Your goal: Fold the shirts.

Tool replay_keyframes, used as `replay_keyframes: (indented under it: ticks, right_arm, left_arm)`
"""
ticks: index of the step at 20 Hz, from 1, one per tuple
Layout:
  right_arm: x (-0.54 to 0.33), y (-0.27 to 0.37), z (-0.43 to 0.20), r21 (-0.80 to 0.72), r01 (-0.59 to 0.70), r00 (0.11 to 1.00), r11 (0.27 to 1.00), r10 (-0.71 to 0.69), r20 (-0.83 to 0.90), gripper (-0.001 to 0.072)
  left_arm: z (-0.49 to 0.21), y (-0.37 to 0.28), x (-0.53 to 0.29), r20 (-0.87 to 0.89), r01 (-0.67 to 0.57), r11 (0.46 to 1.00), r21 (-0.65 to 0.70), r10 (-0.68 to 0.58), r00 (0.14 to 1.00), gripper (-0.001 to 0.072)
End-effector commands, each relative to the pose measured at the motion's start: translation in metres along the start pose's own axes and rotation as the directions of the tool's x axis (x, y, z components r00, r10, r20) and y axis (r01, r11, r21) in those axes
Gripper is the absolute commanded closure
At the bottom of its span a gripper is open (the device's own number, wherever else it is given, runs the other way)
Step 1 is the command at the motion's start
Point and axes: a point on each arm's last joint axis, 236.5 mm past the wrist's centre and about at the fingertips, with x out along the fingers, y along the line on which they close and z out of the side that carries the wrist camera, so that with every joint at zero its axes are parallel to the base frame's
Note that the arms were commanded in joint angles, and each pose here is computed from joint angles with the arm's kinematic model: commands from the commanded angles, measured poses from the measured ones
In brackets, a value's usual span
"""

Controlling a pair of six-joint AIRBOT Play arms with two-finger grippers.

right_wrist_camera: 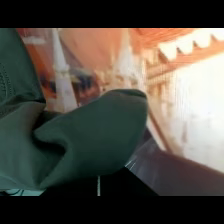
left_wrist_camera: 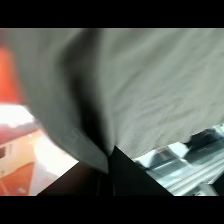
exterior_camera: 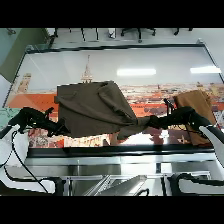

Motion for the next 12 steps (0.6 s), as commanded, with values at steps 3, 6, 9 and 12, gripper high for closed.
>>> replay_keyframes:
  ticks: [3, 6, 9, 12]
  right_arm:
    - [-0.035, 0.053, 0.017, -0.123, -0.085, 0.996, 0.989, 0.089, 0.031, 0.0695]
    - [-0.158, 0.167, 0.054, -0.378, -0.175, 0.928, 0.909, 0.281, 0.246, 0.0695]
    - [-0.364, 0.288, 0.053, -0.629, 0.042, 0.647, 0.777, 0.459, 0.609, 0.0696]
    - [-0.533, 0.376, -0.037, -0.644, 0.412, 0.28, 0.644, 0.583, 0.762, 0.0695]
  left_arm:
    - [0.005, -0.031, -0.04, 0.094, -0.011, 0.994, 0.109, 0.001, 0.996, 0.0688]
    - [0.012, -0.115, -0.145, 0.34, -0.003, 0.955, 0.296, -0.102, 0.935, 0.0688]
    - [-0.031, -0.225, -0.303, 0.666, -0.129, 0.874, 0.469, -0.254, 0.701, 0.0688]
    - [-0.159, -0.32, -0.465, 0.858, -0.38, 0.769, 0.514, -0.461, 0.228, 0.0689]
